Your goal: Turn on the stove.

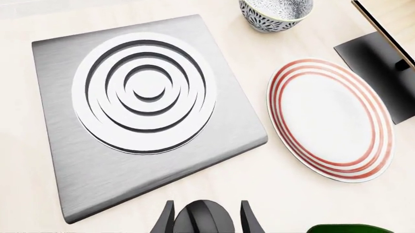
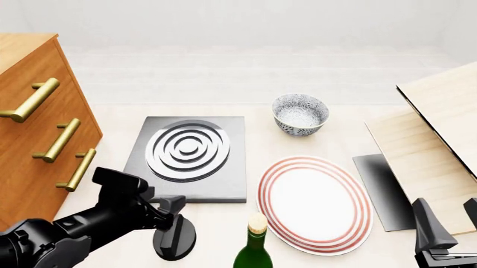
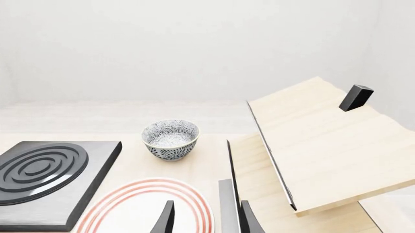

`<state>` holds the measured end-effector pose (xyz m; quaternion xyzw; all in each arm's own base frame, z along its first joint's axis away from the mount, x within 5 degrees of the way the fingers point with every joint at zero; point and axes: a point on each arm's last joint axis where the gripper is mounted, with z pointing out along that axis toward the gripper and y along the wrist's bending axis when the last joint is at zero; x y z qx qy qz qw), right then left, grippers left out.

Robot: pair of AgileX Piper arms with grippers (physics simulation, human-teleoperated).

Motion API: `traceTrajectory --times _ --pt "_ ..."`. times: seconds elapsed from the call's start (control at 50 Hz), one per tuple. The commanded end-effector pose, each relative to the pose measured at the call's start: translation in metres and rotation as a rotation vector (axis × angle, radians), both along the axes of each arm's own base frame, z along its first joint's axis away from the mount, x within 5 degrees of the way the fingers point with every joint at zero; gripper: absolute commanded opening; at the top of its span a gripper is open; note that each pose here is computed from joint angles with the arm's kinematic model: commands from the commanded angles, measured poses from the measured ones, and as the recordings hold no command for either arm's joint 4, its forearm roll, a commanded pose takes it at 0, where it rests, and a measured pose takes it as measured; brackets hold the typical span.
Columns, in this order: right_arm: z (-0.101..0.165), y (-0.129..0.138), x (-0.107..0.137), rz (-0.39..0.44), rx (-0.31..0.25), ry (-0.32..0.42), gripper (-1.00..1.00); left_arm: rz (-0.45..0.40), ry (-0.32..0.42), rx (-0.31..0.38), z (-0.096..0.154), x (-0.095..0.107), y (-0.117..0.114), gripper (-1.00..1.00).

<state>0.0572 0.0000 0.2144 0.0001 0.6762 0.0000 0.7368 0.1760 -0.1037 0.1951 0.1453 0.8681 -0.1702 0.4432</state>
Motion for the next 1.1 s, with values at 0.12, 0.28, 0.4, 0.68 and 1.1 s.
traceTrajectory --times 0.12,0.28,0.4,0.68,1.1 --pt "0.0 0.0 0.0 0.0 0.0 0.0 1.0 0.007 0.03 0.0 -0.016 0.0 -0.001 1.0" --pt "0.0 0.0 0.0 0.0 0.0 0.0 1.0 0.009 0.04 -0.003 -0.02 0.0 -0.002 1.0" --pt "0.0 0.0 0.0 0.0 0.0 0.0 1.0 0.015 0.047 -0.002 -0.024 0.002 -0.002 1.0" --pt "0.0 0.0 0.0 0.0 0.0 0.0 1.0 0.032 0.072 -0.011 -0.036 0.002 -0.001 1.0" --pt "0.0 0.0 0.0 0.0 0.0 0.0 1.0 0.038 0.11 -0.01 -0.054 0.002 -0.004 1.0"
